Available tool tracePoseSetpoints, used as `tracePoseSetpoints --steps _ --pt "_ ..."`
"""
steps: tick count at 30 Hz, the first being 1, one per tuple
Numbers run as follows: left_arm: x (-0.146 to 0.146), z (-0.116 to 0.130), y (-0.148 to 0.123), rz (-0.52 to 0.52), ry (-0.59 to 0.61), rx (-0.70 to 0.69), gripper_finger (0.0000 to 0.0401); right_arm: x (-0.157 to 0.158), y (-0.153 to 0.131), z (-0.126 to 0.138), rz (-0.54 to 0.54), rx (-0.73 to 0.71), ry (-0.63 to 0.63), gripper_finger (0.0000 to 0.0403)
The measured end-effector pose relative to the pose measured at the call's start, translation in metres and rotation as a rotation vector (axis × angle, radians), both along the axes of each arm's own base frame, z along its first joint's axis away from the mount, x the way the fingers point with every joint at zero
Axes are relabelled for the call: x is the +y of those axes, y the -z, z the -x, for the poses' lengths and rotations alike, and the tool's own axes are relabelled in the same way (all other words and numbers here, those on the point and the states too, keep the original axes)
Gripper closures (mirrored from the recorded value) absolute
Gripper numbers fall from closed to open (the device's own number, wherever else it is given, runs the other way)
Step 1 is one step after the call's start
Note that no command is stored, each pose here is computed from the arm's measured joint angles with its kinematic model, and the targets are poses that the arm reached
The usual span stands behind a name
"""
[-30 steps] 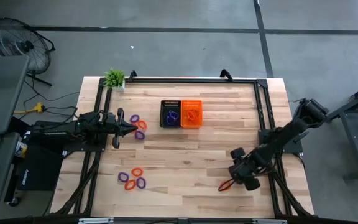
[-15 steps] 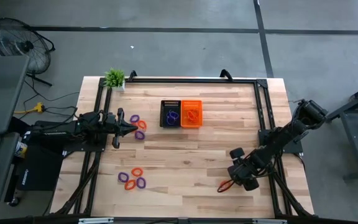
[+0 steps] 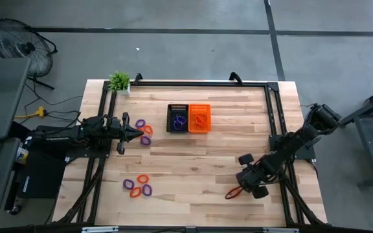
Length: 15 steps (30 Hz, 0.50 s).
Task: Sort spring keychains into baskets
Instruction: Put the purple spring keychain into the black basket
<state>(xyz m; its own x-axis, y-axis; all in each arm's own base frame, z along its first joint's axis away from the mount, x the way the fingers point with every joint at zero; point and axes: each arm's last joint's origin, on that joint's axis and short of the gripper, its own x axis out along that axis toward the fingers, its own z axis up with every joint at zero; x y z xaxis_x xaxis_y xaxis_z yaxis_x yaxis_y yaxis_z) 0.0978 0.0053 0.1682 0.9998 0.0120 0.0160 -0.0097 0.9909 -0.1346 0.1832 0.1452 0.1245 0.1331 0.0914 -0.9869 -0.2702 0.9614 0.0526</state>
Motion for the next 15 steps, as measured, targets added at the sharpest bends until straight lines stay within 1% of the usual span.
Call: tracePoseSetpoints --steps 4,7,9,15 --pt "0.000 0.000 0.000 0.000 0.000 0.000 0.0400 -0.001 -0.004 -0.007 -0.012 0.002 0.001 0.0382" --pt "0.000 0.000 0.000 0.000 0.000 0.000 0.0400 -0.002 -0.010 -0.015 -0.014 -0.004 0.004 0.0386" --pt "0.000 0.000 0.000 0.000 0.000 0.000 0.0400 -0.003 -0.018 -0.026 0.001 -0.063 0.018 0.0384" --pt "0.000 0.000 0.000 0.000 -0.003 0.000 0.0400 -0.013 -0.044 -0.056 0.011 -0.163 0.030 0.0384"
